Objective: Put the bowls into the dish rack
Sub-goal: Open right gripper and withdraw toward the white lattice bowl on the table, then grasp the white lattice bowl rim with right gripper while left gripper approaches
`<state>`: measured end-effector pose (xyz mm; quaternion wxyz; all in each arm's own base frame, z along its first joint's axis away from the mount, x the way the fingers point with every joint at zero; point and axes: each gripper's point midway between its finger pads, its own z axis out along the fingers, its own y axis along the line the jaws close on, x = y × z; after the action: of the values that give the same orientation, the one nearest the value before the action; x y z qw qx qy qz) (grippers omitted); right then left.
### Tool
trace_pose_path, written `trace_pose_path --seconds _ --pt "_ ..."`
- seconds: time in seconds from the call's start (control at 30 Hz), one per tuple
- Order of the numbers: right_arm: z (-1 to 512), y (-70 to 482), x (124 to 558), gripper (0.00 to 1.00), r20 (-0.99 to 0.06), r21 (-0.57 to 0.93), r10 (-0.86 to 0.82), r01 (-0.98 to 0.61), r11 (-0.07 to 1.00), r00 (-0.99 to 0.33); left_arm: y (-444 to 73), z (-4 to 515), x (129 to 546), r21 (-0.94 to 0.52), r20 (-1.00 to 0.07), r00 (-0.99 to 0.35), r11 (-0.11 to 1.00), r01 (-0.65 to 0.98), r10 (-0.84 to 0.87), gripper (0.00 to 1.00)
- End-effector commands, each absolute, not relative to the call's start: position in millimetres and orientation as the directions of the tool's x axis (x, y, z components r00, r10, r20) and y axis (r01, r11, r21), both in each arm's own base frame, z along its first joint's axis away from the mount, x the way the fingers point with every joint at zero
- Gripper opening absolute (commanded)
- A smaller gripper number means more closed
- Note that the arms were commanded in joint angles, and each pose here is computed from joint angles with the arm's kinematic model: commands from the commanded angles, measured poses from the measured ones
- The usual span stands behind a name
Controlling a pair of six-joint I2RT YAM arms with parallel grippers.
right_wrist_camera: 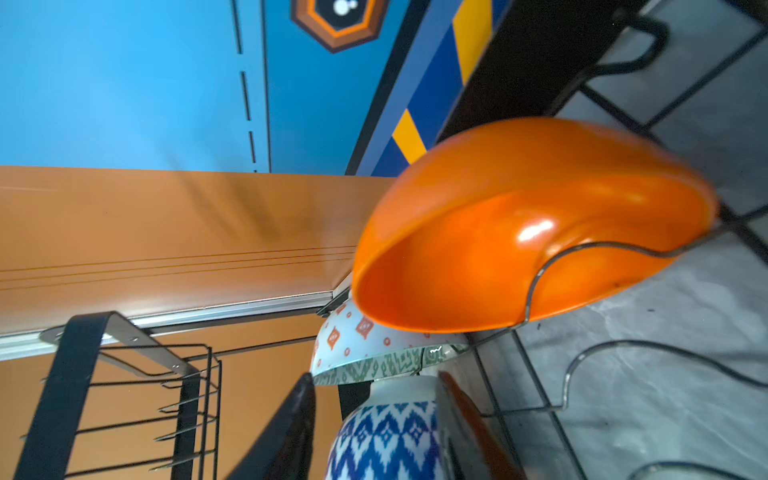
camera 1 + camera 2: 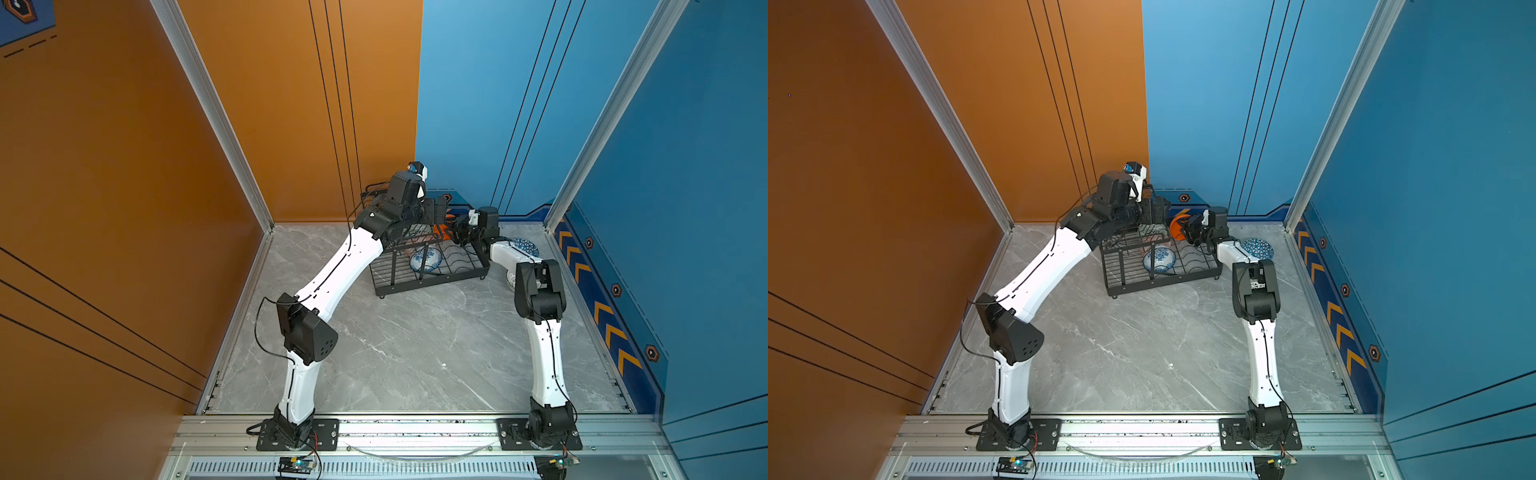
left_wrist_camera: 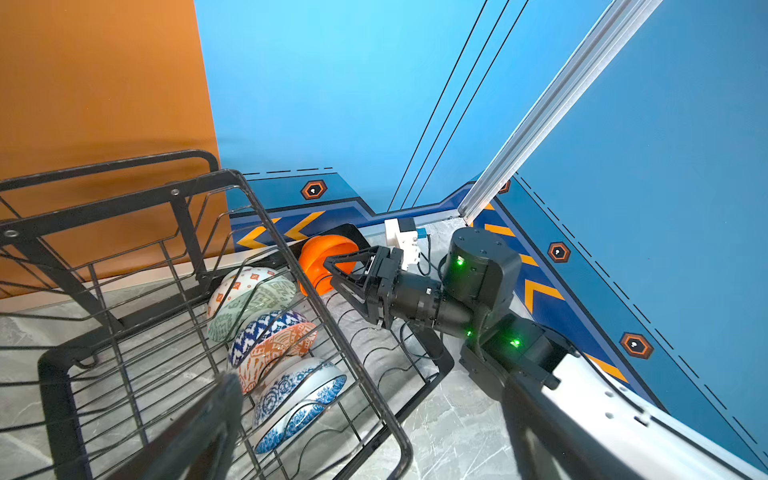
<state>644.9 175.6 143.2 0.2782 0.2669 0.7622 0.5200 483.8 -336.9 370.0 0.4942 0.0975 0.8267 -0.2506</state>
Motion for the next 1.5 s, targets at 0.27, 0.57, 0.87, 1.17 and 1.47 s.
trace_pose_path --seconds 0.27,0.57,0.87,1.17,1.47 --pt "215 143 617 0.99 -0.222 0.915 0.709 0.109 0.389 -0.670 -344 392 466 -0.224 -0.910 -0.414 0.858 0.462 -0.015 0.98" --pt "214 75 552 1.00 -0.287 0.753 0.707 0.304 0.584 -0.647 -363 375 453 -0.244 -0.891 -0.454 0.831 0.501 0.012 0.98" --pt "190 5 455 1.00 -0.324 0.497 0.682 0.495 0.713 -0.656 -381 323 432 -0.220 -0.843 -0.526 0.823 0.523 0.109 0.98" --pt "149 -10 403 0.97 -0.267 0.416 0.662 0.536 0.735 -0.700 -400 301 428 -0.228 -0.825 -0.549 0.811 0.538 0.133 0.98" --pt "124 -9 405 0.83 -0.252 0.359 0.601 0.503 0.786 -0.758 -421 307 411 -0.160 -0.849 -0.486 0.772 0.615 0.210 0.98"
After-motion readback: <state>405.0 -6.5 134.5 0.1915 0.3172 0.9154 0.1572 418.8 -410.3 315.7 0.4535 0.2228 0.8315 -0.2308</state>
